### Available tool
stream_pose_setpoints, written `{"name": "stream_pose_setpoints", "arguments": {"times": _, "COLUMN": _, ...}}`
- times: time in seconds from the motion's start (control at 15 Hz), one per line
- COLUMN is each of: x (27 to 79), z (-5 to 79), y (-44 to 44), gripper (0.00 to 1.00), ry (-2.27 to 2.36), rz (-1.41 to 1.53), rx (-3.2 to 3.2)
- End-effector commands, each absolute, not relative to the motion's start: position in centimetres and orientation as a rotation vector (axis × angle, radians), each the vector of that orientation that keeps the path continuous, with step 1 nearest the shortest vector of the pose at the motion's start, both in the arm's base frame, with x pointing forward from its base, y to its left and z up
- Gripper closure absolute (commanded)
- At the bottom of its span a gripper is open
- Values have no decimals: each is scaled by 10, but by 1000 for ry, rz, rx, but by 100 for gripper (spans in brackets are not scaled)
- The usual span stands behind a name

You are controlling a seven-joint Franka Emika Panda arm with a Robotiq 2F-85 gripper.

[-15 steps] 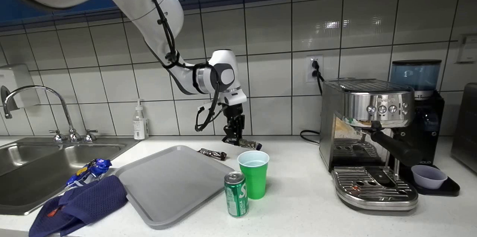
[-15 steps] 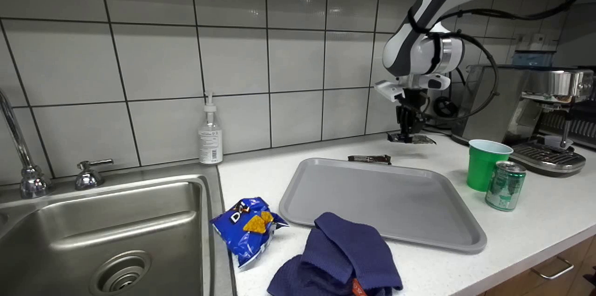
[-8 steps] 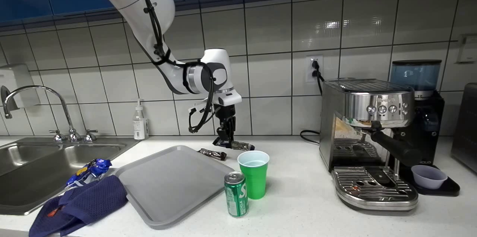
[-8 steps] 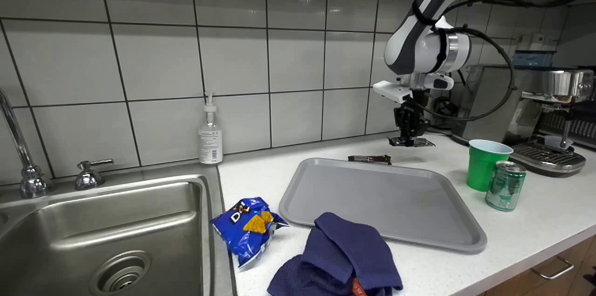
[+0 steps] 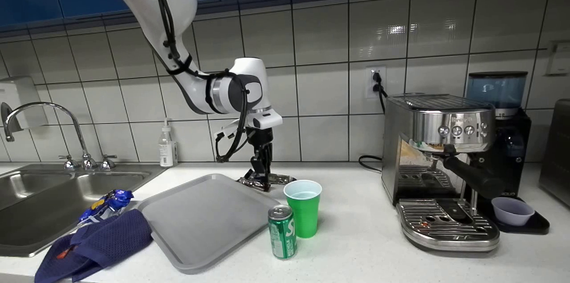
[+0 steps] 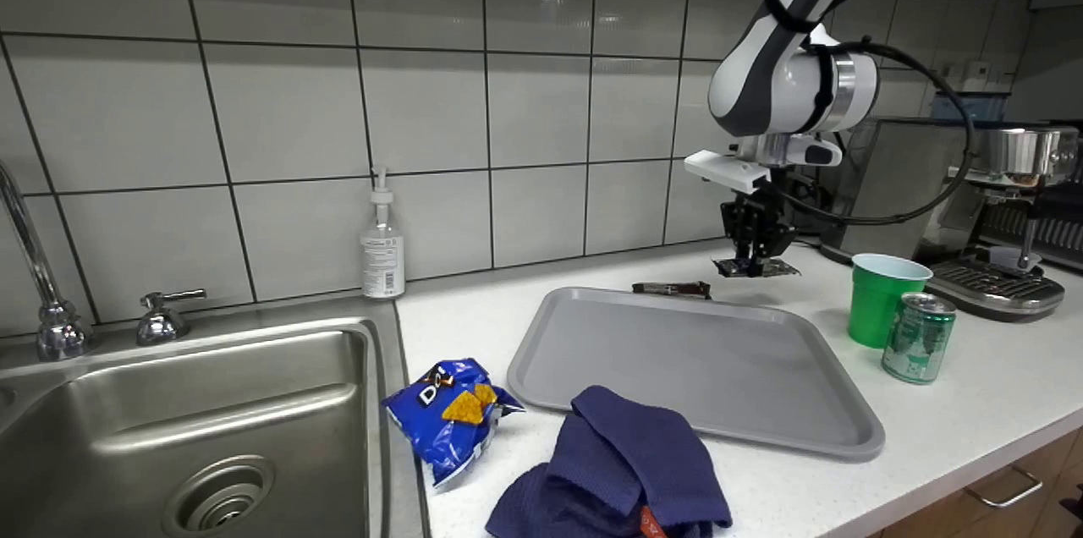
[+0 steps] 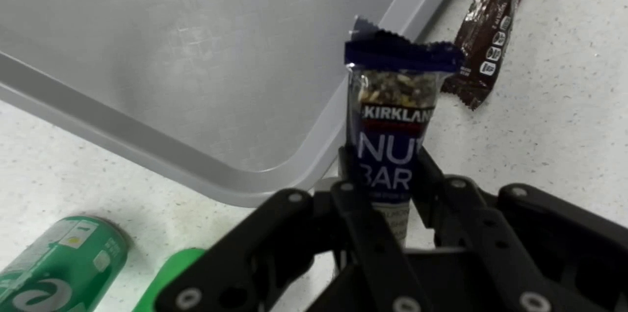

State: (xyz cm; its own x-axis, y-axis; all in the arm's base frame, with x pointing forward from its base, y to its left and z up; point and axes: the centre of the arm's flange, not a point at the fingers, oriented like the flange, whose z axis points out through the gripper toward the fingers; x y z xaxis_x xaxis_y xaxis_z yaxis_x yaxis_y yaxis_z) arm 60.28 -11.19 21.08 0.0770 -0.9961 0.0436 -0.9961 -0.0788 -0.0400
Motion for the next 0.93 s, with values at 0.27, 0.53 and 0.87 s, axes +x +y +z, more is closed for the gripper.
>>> {"name": "stream_pose_setpoints", "arguments": {"times": 0.27, "x": 558, "z": 223, "y": -82, "gripper": 93, "ry": -1961, "rz": 89, "rx": 2413}}
{"name": "stream_pose_setpoints", "arguments": {"times": 0.53, "x": 547, "z": 218, "y": -62, "gripper": 93, "ry": -1903, "rz": 79, "rx": 2437}}
{"name": "stream_pose_setpoints", "arguments": {"times": 0.87, "x": 542, "z": 201, "y": -36, "gripper": 93, "ry": -1883, "rz": 61, "rx": 2441}}
